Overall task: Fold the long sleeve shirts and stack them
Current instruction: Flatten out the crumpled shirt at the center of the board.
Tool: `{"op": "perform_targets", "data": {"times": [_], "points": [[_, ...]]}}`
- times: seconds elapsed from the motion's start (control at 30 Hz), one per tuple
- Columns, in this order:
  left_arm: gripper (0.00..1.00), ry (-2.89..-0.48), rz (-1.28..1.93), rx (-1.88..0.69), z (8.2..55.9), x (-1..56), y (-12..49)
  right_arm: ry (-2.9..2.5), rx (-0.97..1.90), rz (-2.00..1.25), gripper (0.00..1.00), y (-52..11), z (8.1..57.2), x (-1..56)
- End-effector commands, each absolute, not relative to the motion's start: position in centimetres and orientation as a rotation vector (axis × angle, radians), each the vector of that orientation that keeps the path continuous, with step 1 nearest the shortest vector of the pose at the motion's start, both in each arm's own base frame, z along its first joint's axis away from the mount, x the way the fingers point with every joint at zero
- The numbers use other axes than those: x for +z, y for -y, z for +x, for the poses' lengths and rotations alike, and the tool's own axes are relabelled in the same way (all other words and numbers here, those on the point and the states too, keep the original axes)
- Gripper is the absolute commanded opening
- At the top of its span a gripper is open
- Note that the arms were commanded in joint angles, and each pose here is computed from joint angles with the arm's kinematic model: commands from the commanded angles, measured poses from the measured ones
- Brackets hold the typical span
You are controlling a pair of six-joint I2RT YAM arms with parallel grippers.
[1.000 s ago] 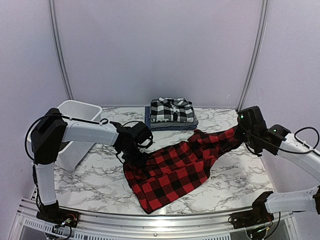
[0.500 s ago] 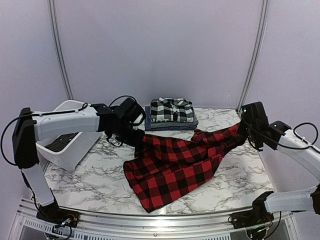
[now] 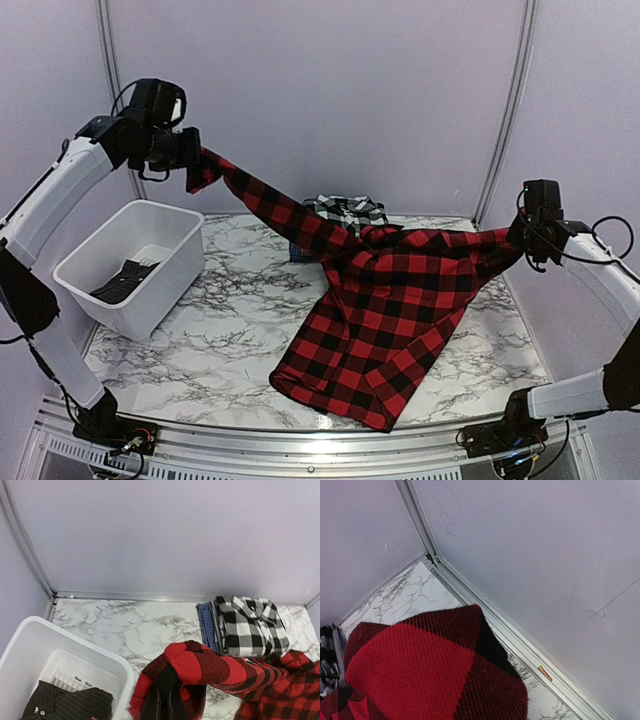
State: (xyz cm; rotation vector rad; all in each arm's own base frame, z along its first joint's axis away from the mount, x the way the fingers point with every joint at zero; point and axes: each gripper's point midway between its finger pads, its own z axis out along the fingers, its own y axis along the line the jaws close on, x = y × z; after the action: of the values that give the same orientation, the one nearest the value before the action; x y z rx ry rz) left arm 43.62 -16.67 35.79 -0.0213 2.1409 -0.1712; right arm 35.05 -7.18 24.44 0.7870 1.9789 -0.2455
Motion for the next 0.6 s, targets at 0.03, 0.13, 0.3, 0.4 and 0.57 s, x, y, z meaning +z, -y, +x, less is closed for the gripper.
{"op": "perform_targets", "data": {"times": [0.03,0.13,0.3,0.4,0.57], "points": [[0.00,-2.114,-0.190,-0.047,45.5,38.3,9.6,-1.894,-0.248,0.820,0.00,10.9,36.8,27.8],[0.00,-2.105,-0.245,-0.075,46.5,38.8,7.7,-1.886,-0.267,0.816,0.00,11.7,37.7,28.7],[0.00,-2.114,-0.266,-0.069,47.9,38.2,7.0,-1.923,-0.292,0.774,0.00,11.9,39.7,29.1],[0.00,-2.106,-0.304,-0.076,48.5,38.4,6.1,-1.955,-0.293,0.743,0.00,11.7,40.7,28.7],[0.00,-2.050,-0.366,-0.073,49.2,40.6,3.3,-1.970,-0.366,0.725,0.01,12.5,41.6,29.2]]}}
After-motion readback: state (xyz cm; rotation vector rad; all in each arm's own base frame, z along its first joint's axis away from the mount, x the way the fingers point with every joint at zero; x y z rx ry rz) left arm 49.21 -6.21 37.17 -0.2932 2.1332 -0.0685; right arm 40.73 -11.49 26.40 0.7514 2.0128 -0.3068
